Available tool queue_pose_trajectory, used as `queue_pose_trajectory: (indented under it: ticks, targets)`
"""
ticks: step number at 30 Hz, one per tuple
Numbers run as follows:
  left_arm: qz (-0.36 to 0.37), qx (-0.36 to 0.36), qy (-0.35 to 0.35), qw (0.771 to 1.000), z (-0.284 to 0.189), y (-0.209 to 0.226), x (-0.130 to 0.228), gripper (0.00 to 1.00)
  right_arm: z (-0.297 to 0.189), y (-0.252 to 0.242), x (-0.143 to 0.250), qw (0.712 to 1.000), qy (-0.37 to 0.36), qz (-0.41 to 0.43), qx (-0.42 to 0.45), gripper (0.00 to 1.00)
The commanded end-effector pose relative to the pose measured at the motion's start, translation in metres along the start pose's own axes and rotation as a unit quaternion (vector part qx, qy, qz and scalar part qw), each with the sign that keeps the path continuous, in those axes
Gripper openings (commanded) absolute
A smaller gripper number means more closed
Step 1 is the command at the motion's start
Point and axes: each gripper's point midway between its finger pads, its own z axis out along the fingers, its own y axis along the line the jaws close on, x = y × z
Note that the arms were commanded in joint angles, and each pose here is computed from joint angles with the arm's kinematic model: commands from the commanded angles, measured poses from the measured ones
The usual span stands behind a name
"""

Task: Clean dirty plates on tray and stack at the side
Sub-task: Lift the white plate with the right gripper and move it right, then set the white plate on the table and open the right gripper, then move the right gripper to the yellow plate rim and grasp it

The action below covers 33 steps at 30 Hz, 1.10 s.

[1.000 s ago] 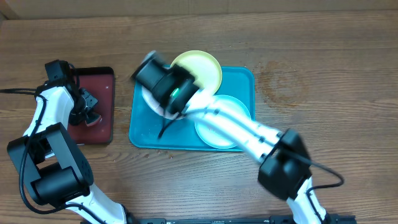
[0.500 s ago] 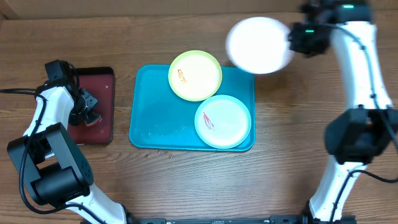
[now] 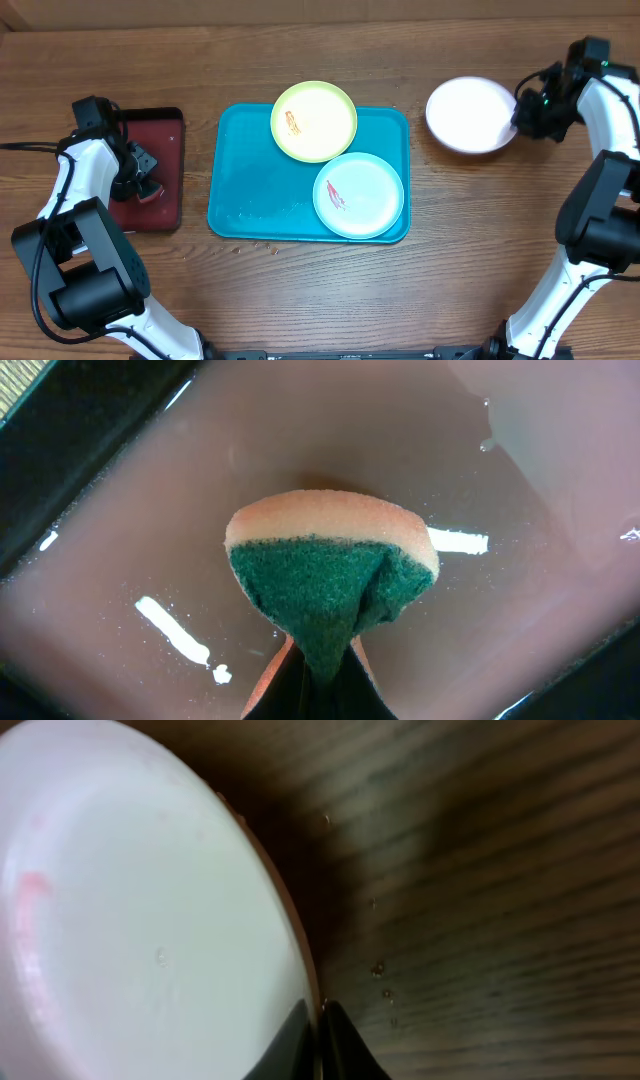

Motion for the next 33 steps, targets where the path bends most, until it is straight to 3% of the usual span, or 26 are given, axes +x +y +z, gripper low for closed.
queue_pose_trajectory:
  ticks: [1, 2, 7, 11, 18, 27, 33]
  targets:
    - [-0.001, 0.005, -0.002, 1.0, -0.002, 0.001, -0.001, 0.04, 0.001, 0.002, 0.002, 1.0, -0.002, -0.004, 0.001, 0.11]
    - [-0.001, 0.005, -0.002, 1.0, -0.002, 0.001, -0.001, 0.04, 0.001, 0.002, 0.002, 1.0, -0.002, -0.004, 0.001, 0.14]
    - [-0.002, 0.009, -0.01, 1.0, -0.002, -0.001, -0.005, 0.04, -0.014, 0.02, 0.002, 0.999, 0.007, -0.004, -0.038, 0.51]
    - [-0.003, 0.03, -0.022, 0.999, -0.002, -0.01, -0.012, 0.04, -0.056, 0.067, -0.005, 0.991, -0.003, -0.049, -0.128, 0.57]
    - [-0.005, 0.039, -0.043, 0.998, 0.013, -0.018, -0.024, 0.04, -0.082, 0.145, -0.005, 0.974, -0.042, -0.151, -0.163, 0.92]
    - [-0.001, 0.02, 0.027, 0.999, 0.063, -0.013, 0.008, 0.05, -0.059, 0.215, 0.02, 0.961, -0.062, -0.247, -0.112, 0.96]
    - [0.01, 0.019, 0.021, 1.0, 0.053, -0.012, 0.001, 0.04, -0.052, 0.252, 0.024, 0.951, -0.1, -0.276, -0.094, 0.96]
